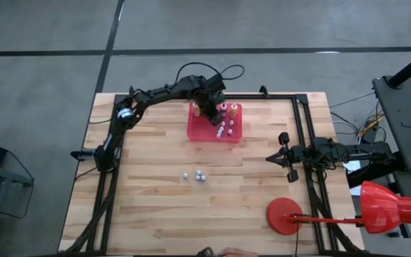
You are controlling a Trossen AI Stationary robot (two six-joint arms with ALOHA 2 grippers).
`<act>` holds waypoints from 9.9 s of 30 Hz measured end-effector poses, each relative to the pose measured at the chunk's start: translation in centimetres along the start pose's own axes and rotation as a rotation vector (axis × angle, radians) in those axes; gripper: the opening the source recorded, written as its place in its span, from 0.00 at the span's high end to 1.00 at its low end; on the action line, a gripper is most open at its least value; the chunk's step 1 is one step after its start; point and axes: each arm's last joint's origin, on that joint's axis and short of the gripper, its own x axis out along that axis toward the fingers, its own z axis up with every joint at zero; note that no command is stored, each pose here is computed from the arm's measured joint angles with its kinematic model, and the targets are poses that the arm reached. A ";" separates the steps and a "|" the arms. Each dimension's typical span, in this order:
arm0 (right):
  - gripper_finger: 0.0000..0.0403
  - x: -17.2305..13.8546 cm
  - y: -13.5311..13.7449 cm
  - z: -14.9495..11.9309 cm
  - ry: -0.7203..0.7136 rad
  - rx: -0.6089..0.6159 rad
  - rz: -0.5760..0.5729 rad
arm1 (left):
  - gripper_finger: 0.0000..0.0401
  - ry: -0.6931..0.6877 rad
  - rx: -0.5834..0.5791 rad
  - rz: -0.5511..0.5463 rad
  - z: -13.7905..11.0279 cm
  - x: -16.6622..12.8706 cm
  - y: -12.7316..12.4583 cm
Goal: Pick & Place food coloring
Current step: Put the small blue food coloring bottle into the pink bin
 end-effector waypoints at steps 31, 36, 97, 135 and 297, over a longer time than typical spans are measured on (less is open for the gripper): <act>0.98 0.0 0.0 0.0 0.000 0.000 -0.001 | 0.92 0.015 1.067 -0.064 -0.4 0.6 -0.2; 0.98 0.0 0.0 0.0 0.000 0.000 0.000 | 0.92 0.037 1.066 -0.074 -0.5 1.7 0.0; 0.98 0.0 0.0 0.0 0.000 0.000 -0.001 | 0.92 0.136 0.008 0.154 -0.8 3.3 -0.2; 0.98 0.0 0.0 0.0 0.000 0.000 0.000 | 0.91 0.086 -0.777 0.198 -1.2 4.0 0.0; 0.98 0.0 0.0 0.0 0.000 0.000 0.001 | 0.78 -0.051 -0.605 0.263 -0.2 7.1 0.0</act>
